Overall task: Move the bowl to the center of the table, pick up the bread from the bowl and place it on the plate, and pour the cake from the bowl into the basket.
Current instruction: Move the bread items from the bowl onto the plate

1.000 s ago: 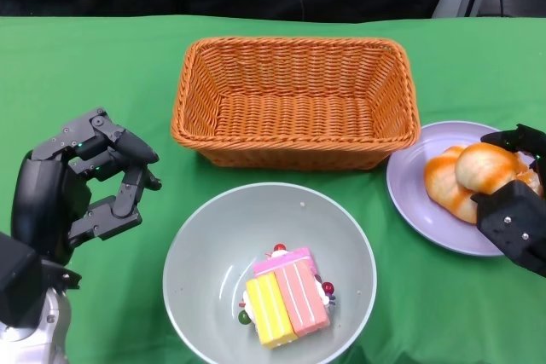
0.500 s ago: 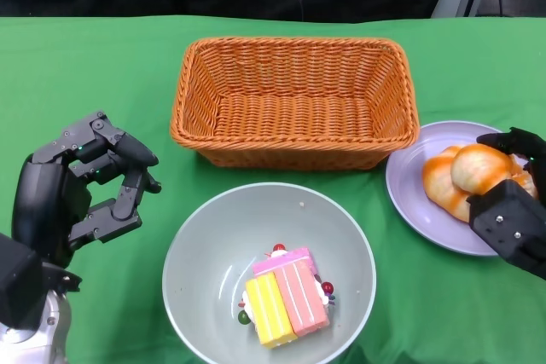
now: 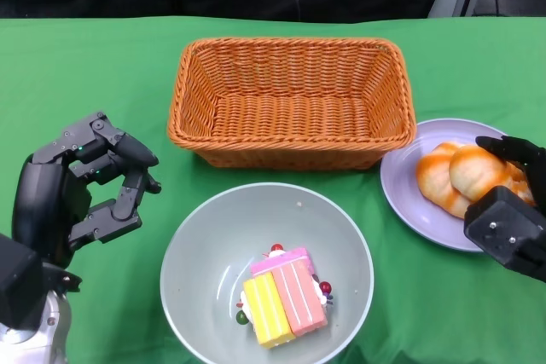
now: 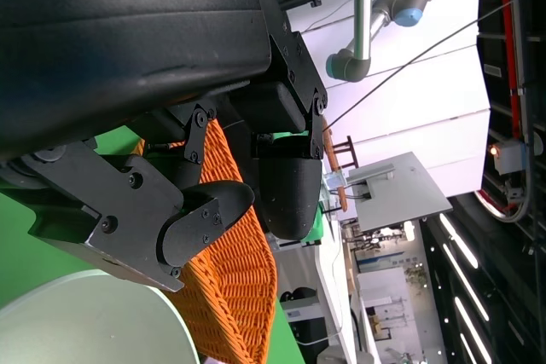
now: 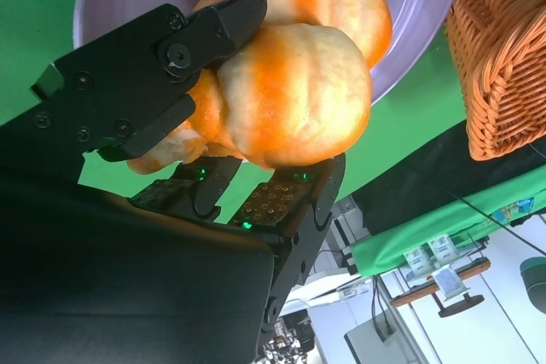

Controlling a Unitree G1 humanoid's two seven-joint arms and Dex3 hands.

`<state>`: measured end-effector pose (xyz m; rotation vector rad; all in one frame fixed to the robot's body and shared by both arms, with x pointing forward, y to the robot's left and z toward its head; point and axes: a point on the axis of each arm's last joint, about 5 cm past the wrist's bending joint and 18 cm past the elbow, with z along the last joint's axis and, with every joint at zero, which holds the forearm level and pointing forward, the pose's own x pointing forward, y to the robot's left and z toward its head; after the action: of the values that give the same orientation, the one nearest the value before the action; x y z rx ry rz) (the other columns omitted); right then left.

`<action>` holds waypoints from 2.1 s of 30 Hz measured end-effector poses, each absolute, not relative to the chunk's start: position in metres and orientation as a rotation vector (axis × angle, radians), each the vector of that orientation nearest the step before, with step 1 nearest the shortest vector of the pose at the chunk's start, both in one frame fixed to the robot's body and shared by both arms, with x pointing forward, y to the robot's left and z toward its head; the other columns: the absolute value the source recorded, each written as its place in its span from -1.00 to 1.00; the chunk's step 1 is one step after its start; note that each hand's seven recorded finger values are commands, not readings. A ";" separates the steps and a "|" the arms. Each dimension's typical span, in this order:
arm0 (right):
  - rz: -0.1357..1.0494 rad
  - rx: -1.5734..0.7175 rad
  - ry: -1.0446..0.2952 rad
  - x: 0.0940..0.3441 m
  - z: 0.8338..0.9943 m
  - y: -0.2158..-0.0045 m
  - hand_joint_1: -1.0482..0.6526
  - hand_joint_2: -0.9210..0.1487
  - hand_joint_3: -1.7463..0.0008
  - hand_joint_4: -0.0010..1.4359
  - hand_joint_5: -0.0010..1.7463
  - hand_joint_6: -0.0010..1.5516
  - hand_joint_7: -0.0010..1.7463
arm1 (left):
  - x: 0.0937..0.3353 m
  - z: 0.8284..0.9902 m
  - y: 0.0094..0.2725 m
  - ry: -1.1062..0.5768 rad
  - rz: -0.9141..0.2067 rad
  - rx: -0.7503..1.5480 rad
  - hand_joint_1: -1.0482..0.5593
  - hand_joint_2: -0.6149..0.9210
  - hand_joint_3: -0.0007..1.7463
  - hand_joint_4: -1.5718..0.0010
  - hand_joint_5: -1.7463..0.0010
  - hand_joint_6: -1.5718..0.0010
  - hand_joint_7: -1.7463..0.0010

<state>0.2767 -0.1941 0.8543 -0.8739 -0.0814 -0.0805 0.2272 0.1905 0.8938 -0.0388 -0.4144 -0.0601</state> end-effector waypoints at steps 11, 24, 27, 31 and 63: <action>-0.075 -0.895 -0.080 0.276 0.853 -0.193 -0.03 -1.00 0.93 0.07 -0.92 -0.01 -1.00 | 0.227 0.892 0.191 -0.420 -0.058 -0.037 0.26 0.60 0.16 0.04 -0.74 0.02 -0.51; -0.034 -0.926 -0.085 0.277 0.854 -0.192 -0.37 -1.00 0.91 -0.28 -1.00 -0.43 -1.00 | 0.227 0.889 0.191 -0.403 -0.057 -0.038 0.24 0.60 0.16 0.04 -0.74 0.02 -0.52; -0.025 -0.926 -0.085 0.277 0.855 -0.192 -0.39 -1.00 0.91 -0.34 -1.00 -0.47 -1.00 | 0.227 0.889 0.190 -0.402 -0.057 -0.039 0.26 0.60 0.16 0.04 -0.74 0.02 -0.51; -0.022 -0.925 -0.092 0.278 0.856 -0.191 -0.41 -1.00 0.91 -0.37 -1.00 -0.50 -1.00 | 0.228 0.890 0.190 -0.406 -0.060 -0.039 0.26 0.60 0.16 0.04 -0.75 0.01 -0.52; -0.042 -0.916 -0.224 0.278 0.866 -0.178 -0.56 -1.00 0.81 -0.41 -0.99 -0.47 -0.99 | 0.231 0.890 0.189 -0.403 -0.065 -0.042 0.27 0.62 0.14 0.05 -0.77 0.02 -0.53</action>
<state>0.2778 -0.1777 0.8658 -0.9160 -0.2244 -0.0423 0.2314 0.1890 0.8905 -0.0415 -0.4033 -0.0646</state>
